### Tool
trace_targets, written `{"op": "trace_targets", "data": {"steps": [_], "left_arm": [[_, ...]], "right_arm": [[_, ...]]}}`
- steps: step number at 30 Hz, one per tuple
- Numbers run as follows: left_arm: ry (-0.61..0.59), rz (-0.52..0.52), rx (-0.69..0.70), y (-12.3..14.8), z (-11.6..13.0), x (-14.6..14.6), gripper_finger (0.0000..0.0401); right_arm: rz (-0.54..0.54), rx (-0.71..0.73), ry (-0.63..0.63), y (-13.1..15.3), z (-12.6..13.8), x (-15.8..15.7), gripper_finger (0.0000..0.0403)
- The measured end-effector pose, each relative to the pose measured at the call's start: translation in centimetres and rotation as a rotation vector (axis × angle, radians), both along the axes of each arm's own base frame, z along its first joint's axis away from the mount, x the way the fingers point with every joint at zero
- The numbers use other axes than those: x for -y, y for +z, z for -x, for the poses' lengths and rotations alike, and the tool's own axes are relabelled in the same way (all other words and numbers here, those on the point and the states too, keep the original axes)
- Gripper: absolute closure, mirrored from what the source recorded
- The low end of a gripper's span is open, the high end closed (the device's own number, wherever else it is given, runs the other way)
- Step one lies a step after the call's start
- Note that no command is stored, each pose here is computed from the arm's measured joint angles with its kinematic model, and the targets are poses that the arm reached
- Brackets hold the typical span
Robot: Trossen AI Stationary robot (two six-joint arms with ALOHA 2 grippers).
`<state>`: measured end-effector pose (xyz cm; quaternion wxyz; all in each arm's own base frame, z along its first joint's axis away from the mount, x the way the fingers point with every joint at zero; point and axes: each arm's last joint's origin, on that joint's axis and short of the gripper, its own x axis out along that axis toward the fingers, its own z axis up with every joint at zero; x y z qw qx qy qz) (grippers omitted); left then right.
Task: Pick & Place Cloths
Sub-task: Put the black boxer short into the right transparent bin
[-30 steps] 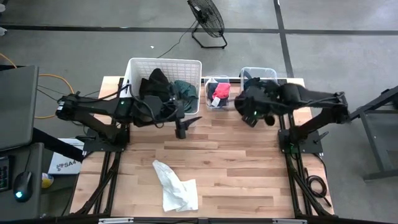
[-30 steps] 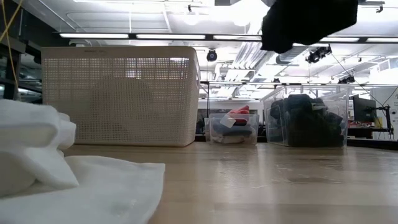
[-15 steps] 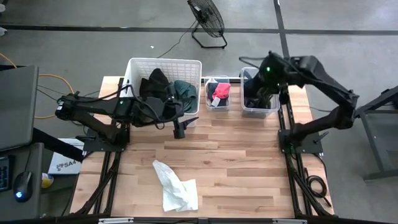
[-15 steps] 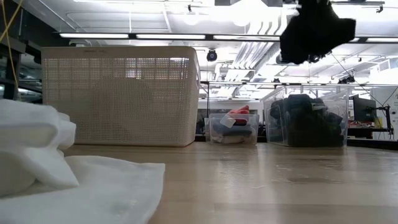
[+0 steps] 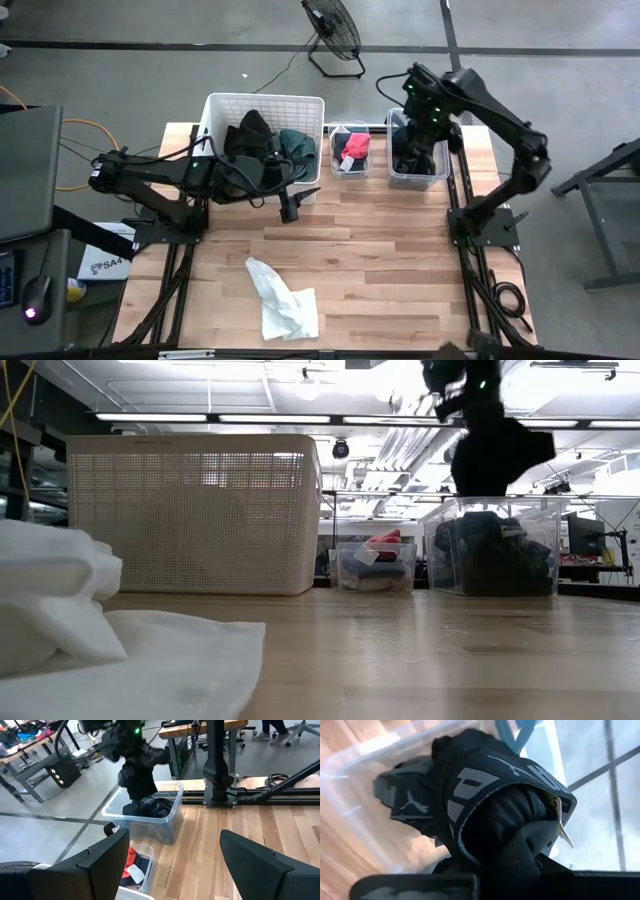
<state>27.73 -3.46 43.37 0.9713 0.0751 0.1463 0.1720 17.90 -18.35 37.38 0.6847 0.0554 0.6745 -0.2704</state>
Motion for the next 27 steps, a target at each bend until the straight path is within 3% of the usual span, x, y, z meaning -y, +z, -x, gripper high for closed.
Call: {"op": "trace_targets", "data": {"steps": [12,20,27], "left_arm": [[0.007,0.026,0.013,0.0,0.0,0.0,0.0095],[0.007,0.027,0.013,0.0,0.0,0.0,0.0095],[0.006,0.027,0.014,0.0,0.0,0.0,0.0095]], "right_arm": [[-0.23,-0.132,-0.054,-7.0,-3.2,5.4,0.037],[-0.374,-0.16,-0.034,-10.7,-4.6,6.4,0.0369],[-0.469,-0.181,-0.081,-15.1,-3.5,6.5,0.037]]}}
